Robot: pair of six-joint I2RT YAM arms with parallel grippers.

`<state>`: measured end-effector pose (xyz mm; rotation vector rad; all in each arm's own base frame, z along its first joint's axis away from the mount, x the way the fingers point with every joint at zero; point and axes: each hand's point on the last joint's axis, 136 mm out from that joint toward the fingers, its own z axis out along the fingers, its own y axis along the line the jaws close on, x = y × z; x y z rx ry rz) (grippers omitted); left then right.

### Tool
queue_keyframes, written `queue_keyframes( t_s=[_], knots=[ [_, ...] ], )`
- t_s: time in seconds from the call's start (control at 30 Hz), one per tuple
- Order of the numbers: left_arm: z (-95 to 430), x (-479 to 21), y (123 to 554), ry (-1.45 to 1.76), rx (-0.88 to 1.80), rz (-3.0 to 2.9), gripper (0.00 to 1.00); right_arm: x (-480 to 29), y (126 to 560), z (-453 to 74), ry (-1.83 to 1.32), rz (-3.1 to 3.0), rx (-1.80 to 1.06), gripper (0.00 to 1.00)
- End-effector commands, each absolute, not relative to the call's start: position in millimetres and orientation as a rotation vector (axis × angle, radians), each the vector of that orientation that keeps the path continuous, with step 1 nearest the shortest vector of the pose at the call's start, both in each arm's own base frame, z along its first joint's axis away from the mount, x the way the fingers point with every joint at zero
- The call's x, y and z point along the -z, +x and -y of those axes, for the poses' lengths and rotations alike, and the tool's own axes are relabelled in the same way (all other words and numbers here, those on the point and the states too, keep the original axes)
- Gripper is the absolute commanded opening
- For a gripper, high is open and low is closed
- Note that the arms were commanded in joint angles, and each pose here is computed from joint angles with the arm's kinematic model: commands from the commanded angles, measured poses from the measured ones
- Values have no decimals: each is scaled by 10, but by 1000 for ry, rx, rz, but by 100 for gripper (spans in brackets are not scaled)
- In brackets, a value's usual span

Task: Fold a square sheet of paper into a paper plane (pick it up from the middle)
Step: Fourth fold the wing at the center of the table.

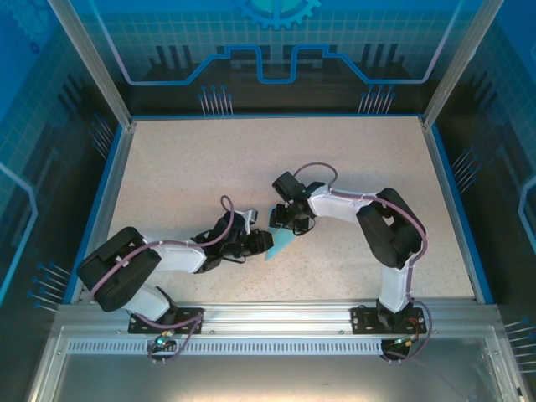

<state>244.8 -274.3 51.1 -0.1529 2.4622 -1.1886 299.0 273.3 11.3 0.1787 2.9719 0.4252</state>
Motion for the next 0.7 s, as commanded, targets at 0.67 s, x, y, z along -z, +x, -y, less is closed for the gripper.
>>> queue_keyframes(
  t_s=[0.67],
  knots=[
    [2793,-363,2526,-148,1113,-2553,22,561,2606,-2270,273,-3145,-35,56]
  ],
)
